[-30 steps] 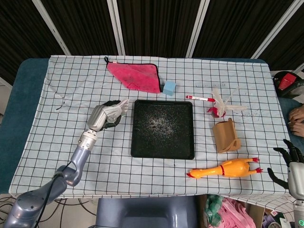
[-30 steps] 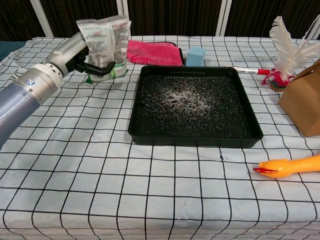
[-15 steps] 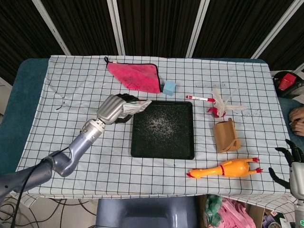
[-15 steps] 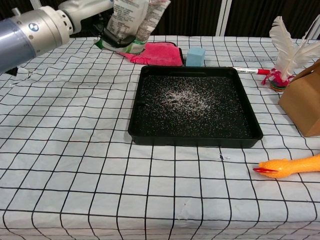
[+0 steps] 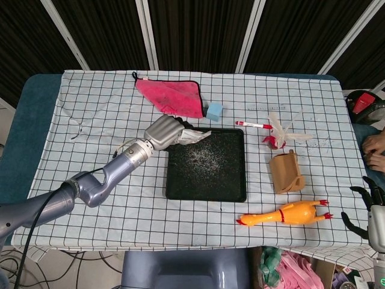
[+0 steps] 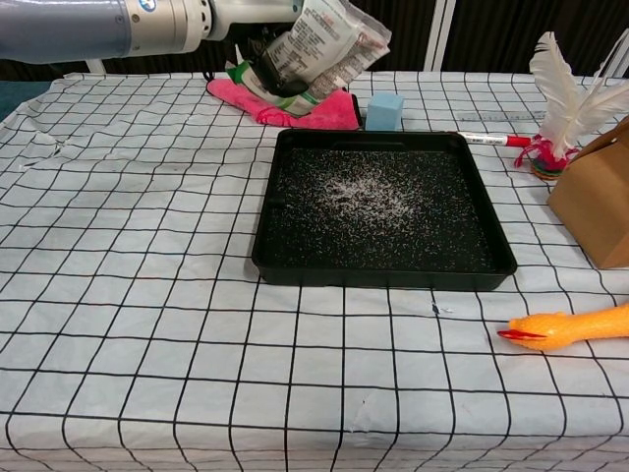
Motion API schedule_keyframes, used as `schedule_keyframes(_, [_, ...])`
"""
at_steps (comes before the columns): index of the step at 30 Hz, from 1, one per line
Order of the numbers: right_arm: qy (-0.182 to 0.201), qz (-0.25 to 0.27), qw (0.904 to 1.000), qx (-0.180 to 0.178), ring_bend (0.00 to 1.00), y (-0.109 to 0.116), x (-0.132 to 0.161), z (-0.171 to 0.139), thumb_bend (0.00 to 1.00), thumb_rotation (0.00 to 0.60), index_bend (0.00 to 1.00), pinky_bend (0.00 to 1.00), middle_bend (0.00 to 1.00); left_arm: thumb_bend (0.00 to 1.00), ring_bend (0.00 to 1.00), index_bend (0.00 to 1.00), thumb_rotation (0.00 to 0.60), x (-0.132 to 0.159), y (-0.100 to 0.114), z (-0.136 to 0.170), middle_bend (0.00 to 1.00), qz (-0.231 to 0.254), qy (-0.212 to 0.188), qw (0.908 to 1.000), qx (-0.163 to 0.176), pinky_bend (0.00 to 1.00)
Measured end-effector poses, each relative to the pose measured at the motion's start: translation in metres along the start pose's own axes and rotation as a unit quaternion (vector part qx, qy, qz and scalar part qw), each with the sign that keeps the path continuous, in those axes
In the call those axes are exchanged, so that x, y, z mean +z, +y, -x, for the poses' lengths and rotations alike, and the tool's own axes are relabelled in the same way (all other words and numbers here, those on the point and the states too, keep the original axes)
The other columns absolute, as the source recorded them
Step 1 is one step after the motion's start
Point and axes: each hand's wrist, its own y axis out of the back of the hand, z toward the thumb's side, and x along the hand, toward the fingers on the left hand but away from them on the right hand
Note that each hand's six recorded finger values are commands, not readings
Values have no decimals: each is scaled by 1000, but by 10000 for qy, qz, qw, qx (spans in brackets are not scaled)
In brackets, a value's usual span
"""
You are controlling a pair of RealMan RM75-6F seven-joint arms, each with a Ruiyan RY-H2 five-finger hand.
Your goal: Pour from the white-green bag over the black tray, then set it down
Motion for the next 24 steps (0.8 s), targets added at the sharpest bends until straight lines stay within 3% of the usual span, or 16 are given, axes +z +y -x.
schedule_keyframes(14, [-32, -14, 10000, 13, 145, 0, -1, 0, 218, 600, 291, 317, 85, 651, 313, 369, 600, -3, 4, -14, 415, -1062, -7, 9935, -401, 483])
schedule_keyframes(24, [-64, 0, 10000, 13, 145, 0, -3, 1, 218, 600, 291, 318, 85, 655, 313, 399, 600, -1, 9, -19, 425, -1867, -34, 9801, -671, 482])
